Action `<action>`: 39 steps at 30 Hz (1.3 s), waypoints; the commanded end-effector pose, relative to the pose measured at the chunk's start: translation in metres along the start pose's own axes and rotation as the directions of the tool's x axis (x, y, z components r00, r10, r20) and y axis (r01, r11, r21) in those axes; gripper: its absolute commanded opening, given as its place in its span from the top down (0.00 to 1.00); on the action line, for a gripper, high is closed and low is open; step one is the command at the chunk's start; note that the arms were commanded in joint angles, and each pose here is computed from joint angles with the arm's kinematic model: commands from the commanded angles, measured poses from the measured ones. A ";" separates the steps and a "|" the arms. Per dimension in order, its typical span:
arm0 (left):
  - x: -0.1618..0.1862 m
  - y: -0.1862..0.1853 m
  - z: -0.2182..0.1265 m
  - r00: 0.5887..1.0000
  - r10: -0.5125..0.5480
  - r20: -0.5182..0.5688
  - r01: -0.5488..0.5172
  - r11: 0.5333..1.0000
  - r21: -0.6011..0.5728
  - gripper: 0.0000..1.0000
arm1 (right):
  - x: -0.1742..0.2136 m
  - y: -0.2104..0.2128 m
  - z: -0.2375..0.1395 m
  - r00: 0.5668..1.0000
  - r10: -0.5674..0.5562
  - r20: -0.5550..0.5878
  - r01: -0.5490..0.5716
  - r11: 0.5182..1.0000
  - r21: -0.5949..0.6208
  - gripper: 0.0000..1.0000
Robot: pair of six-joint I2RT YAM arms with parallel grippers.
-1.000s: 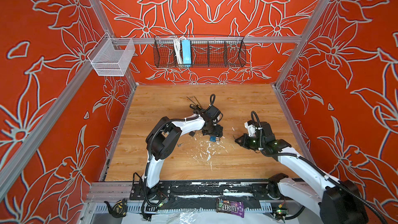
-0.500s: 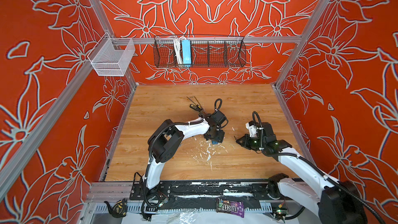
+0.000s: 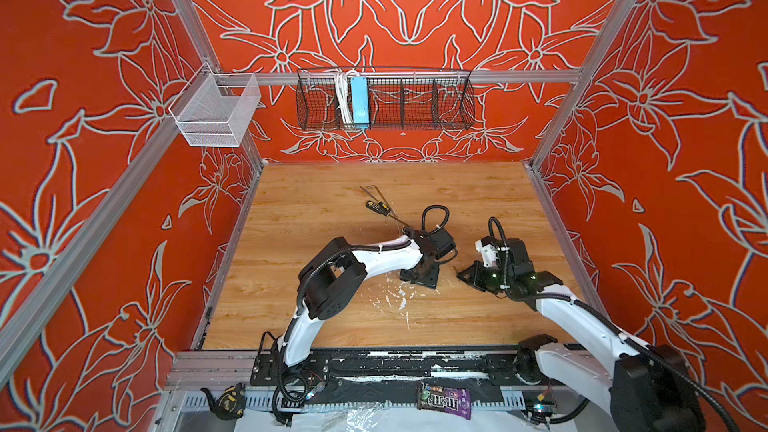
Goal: Unlock with the key
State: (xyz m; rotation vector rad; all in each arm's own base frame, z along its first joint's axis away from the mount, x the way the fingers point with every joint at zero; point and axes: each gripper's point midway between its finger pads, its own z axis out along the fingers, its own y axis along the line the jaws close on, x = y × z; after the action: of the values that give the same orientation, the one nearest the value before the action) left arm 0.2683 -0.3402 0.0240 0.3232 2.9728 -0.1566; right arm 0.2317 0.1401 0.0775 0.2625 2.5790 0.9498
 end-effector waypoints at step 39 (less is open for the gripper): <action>-0.022 0.007 -0.030 0.959 -0.282 0.030 0.282 0.959 -0.003 0.81 | 0.011 0.015 -0.006 0.997 -0.020 -0.070 0.014 0.996 -0.086 1.00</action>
State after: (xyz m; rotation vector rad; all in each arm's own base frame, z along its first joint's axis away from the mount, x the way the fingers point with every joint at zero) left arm 0.2829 -0.3370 0.0248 0.0792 3.0055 -0.0739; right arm 0.2223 0.1473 0.0804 0.2134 2.5872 1.0555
